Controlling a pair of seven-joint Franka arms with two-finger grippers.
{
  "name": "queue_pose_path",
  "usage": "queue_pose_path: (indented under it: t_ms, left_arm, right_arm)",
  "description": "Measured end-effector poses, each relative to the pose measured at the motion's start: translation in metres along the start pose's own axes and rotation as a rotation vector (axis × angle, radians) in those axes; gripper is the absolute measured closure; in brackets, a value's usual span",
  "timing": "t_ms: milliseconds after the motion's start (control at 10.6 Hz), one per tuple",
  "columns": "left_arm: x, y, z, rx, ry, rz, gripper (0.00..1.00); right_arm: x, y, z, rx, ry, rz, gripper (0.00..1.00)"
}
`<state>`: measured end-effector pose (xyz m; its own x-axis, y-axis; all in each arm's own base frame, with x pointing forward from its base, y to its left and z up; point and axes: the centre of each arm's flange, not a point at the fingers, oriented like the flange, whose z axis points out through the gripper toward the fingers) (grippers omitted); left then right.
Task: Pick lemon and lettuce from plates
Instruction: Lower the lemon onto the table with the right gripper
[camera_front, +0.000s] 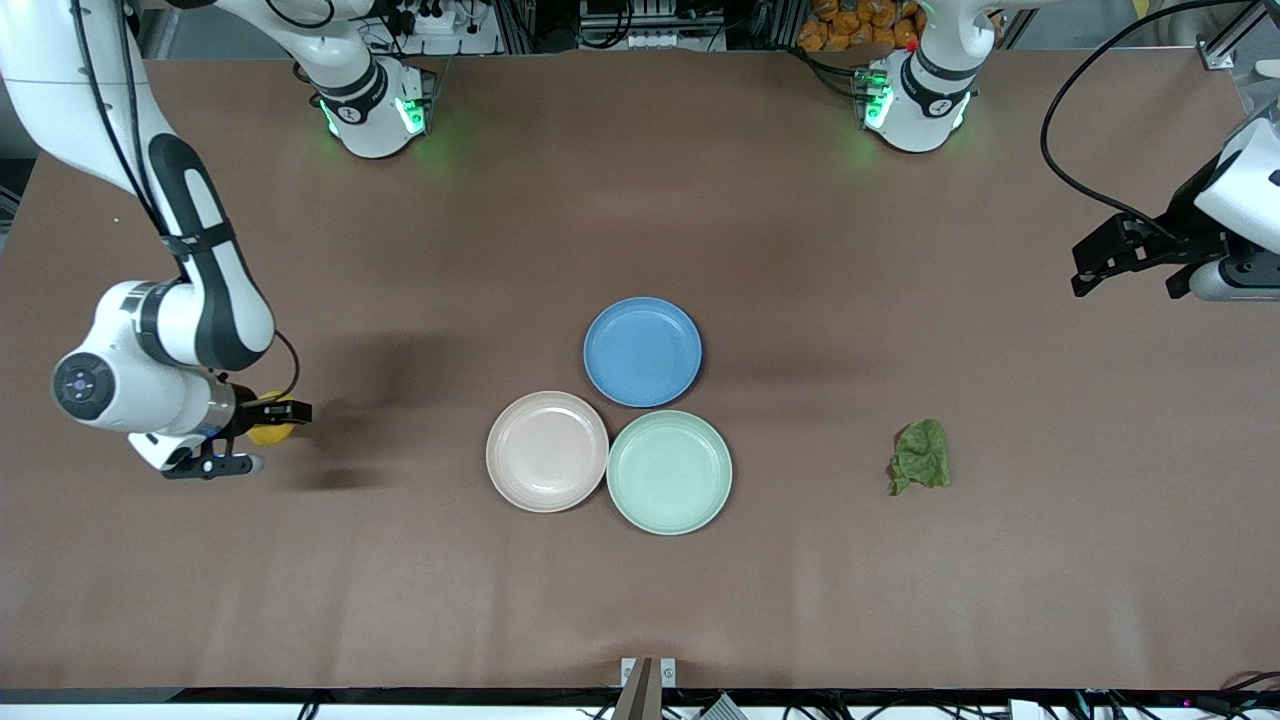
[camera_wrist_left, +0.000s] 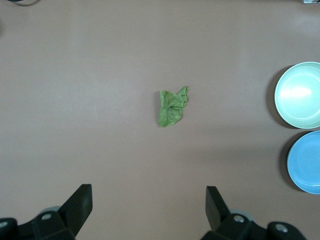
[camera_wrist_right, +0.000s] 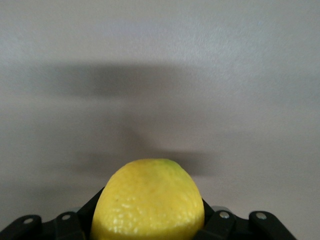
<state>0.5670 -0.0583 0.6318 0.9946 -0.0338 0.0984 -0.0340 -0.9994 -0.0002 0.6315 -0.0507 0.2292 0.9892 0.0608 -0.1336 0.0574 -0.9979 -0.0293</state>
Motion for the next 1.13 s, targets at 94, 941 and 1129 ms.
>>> queue_pose_path:
  t_ms: [94, 941, 1129]
  left_arm:
    - [0.0, 0.0, -0.002, 0.0, 0.004, 0.001, 0.0]
    - [-0.007, 0.009, -0.016, 0.0, 0.009, 0.016, 0.0]
    - [-0.006, 0.005, -0.016, 0.001, 0.008, 0.01, 0.0]
  right_arm:
    - [-0.003, 0.0, 0.006, -0.001, 0.006, 0.0, 0.35]
    - [-0.021, 0.003, 0.043, -0.018, 0.094, 0.002, 0.35]
    - [-0.021, 0.004, 0.045, -0.019, 0.102, 0.003, 0.35]
